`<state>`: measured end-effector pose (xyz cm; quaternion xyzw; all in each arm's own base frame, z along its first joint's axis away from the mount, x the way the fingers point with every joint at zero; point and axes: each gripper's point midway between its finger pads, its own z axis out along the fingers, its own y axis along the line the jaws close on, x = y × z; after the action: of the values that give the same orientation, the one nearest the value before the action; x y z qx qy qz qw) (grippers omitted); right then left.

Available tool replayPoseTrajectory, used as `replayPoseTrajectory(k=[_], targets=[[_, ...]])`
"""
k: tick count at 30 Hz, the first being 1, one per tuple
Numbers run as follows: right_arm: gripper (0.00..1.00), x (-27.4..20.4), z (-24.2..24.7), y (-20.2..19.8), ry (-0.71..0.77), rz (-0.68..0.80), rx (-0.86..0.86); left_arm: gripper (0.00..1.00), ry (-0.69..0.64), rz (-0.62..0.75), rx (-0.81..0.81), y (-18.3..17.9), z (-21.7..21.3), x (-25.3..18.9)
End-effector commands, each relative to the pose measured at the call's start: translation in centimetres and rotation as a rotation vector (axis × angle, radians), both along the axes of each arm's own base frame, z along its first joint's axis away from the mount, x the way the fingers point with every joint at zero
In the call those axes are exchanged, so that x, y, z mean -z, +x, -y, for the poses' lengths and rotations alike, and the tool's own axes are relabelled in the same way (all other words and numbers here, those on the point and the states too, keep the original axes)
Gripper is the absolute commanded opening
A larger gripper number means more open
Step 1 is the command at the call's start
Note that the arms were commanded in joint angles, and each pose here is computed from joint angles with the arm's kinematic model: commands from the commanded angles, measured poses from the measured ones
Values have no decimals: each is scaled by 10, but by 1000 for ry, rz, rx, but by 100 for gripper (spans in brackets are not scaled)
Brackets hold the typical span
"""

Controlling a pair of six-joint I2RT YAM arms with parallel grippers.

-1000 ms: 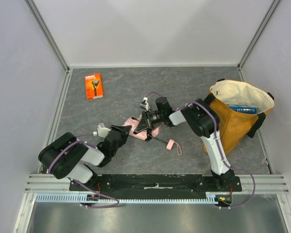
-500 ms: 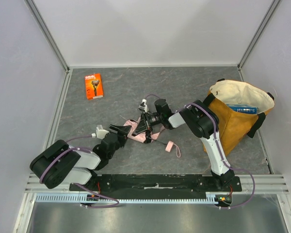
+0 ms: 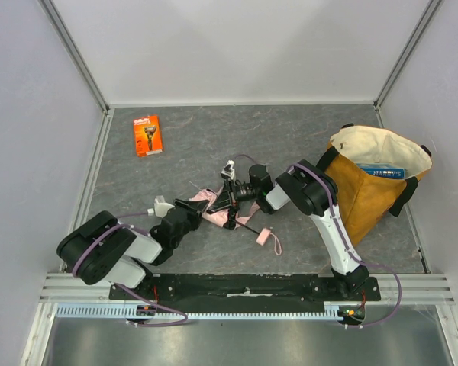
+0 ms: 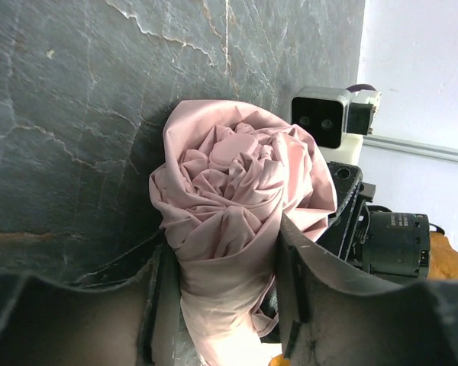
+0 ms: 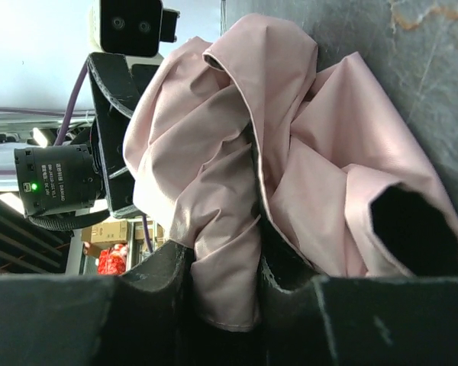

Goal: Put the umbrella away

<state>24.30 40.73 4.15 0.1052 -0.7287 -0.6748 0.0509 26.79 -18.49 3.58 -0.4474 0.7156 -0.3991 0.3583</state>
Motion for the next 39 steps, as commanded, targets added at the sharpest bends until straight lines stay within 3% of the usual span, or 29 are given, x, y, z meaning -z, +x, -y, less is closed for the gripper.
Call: replayPoseTrajectory(k=[1, 4, 7, 8, 10, 13, 18, 21, 30, 39], targets=[[0, -10, -2, -44, 49, 17, -177, 42, 87, -39, 56, -7, -1, 19], [0, 2, -1, -46, -1, 27, -186, 23, 119, -23, 59, -1, -4, 20], [0, 32, 6, -45, -160, 86, -219, 3, 119, -13, 67, 0, -3, 20], [0, 51, 14, -44, -283, 117, -241, 2, 121, -8, 68, 1, -4, 20], [10, 63, 22, -43, -340, 171, -266, 2, 131, -23, 70, -3, -6, 25], [32, 74, 33, -32, -464, 283, -250, 2, 141, -28, 73, -7, -9, 29], [53, 66, 42, -10, -563, 504, -193, 2, 167, -44, 94, -16, -13, 35], [60, 41, 34, 1, -507, 631, -165, 2, 168, -68, 103, -20, -13, 39], [68, -7, 5, 16, -494, 1033, -185, 2, 161, -133, 105, -26, -11, 47], [73, -13, 1, 8, -725, 1450, -215, 2, 98, -284, 85, -38, -7, 58]])
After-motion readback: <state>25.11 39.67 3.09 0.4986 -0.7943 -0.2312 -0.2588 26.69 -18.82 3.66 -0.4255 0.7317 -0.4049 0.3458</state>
